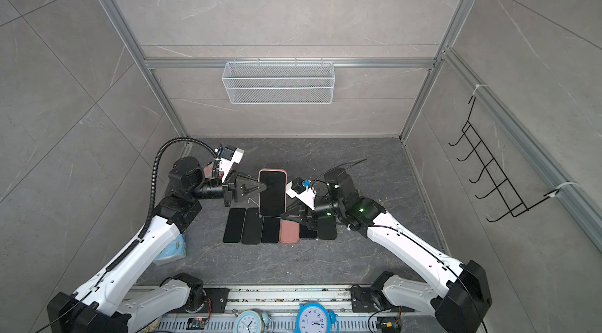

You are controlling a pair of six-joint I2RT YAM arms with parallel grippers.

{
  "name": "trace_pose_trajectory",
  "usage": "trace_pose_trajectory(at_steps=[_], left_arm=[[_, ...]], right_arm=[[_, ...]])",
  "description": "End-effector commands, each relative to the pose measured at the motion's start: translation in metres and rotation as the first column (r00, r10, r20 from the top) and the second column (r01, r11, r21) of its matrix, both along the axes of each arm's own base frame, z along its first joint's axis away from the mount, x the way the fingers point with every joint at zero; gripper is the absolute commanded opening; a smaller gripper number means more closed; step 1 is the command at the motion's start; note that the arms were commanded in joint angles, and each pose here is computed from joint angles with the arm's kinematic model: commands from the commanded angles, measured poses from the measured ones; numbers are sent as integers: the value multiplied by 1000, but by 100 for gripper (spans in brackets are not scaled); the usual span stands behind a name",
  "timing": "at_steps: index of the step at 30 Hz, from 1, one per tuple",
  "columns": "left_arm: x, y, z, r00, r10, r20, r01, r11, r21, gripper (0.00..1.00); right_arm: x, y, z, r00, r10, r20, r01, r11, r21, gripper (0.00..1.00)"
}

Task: Take the phone out of the phone case
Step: Remove the phone case from the phone.

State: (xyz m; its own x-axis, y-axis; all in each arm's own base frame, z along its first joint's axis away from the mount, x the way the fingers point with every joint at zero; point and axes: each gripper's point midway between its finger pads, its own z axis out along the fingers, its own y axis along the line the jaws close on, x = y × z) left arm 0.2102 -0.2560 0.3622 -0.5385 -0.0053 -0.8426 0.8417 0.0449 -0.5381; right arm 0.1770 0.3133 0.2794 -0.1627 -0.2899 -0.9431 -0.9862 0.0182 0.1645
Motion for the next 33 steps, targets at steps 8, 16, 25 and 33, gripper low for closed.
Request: trace_pose_trajectory(at_steps=[8,16,25,33], left_arm=[[37,-9,-4,952,136,-274,-153,987,-41,0],[49,-17,-19,922,131,-365,-161,986,-52,0],[55,-21,-25,901,130,-413,-174,982,-70,0],[53,-24,-21,894,117,-432,-167,983,-80,0]], right_arm=[[11,13,25,959,5,285,-36,994,105,0],[21,11,26,950,-78,302,34,989,146,0],[34,6,25,936,-184,299,131,974,186,2],[42,1,20,918,-260,300,200,956,216,7]])
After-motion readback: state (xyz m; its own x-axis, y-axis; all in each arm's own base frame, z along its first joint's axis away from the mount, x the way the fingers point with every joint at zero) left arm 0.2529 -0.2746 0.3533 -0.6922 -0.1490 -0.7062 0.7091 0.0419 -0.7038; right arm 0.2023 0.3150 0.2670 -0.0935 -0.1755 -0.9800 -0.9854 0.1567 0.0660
